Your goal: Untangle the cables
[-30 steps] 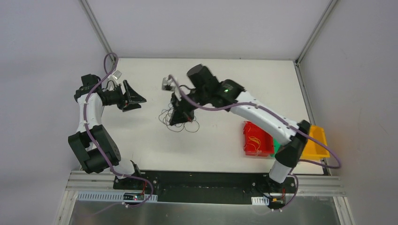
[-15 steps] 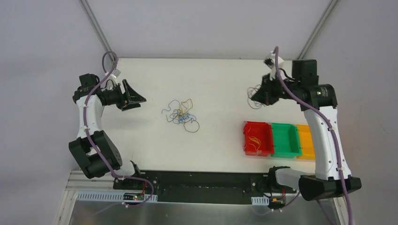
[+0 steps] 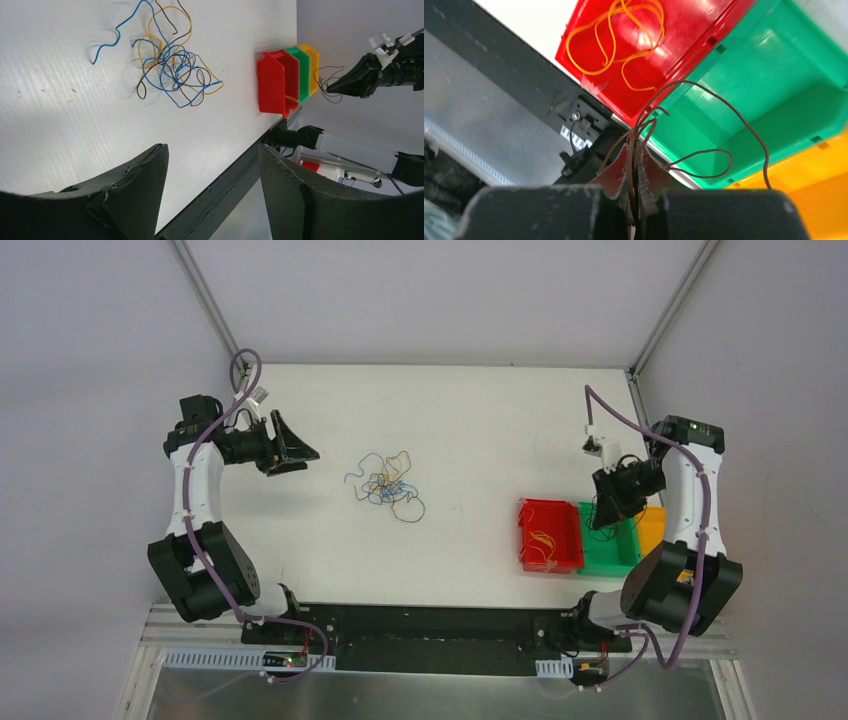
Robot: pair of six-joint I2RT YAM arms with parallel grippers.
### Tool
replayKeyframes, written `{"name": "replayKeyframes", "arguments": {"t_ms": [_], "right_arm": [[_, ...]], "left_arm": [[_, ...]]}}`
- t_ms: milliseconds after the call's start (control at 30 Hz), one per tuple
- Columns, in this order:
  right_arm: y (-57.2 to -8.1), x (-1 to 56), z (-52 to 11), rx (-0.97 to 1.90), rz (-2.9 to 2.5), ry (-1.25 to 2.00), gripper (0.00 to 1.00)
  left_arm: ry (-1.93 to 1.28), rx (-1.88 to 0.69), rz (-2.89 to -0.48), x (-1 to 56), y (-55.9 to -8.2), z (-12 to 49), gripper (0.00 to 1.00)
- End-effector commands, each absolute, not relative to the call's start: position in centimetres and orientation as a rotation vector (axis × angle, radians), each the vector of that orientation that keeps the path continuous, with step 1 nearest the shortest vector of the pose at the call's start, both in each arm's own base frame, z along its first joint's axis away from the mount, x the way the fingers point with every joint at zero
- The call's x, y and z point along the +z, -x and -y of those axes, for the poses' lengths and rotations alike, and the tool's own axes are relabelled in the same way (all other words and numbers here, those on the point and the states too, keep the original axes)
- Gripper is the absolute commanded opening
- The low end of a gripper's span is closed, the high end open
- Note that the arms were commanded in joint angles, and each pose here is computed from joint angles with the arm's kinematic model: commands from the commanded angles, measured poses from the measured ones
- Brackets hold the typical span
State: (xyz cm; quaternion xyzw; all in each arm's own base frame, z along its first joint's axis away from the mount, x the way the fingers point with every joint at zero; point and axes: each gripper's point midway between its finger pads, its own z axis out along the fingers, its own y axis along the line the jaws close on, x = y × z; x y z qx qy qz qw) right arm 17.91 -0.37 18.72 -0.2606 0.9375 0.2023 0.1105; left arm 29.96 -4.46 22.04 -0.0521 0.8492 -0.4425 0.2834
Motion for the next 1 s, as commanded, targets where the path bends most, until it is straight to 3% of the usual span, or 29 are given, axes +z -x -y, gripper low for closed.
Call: {"name": "replayKeyframes", "arguments": {"t_ms": [0, 233, 400, 500, 767, 967], "right_arm": [[-14.4, 16.8, 1.1, 0.714, -2.811, 1.052, 0.05], [-13.6, 13.9, 3.0, 0.720, -2.862, 1.252, 0.12], [-14.2, 14.8, 3.3, 0.668, -2.854, 1.243, 0.51], [-15.4, 16.6, 3.0, 0.641, -2.819, 1.192, 0.61], [-20.1, 22.2, -2.7, 0.782, -2.703, 0.919, 0.69], [-19.6, 21.7, -6.9, 0.778, -2.784, 1.038, 0.68]], "left_arm": [[0.119, -1.202, -2.262, 21.9, -29.6, 4.8, 0.67], [0.114, -1.204, -2.261, 21.8, -29.6, 4.8, 0.67], [0.121, -1.208, -2.264, 21.7, -29.8, 4.8, 0.67], [0.118, -1.208, -2.264, 21.6, -29.9, 4.8, 0.67], [0.116, -1.240, -2.293, 20.5, -29.3, 5.6, 0.67], [0.098, -1.257, -2.329, 19.4, -28.1, 6.8, 0.67]]}}
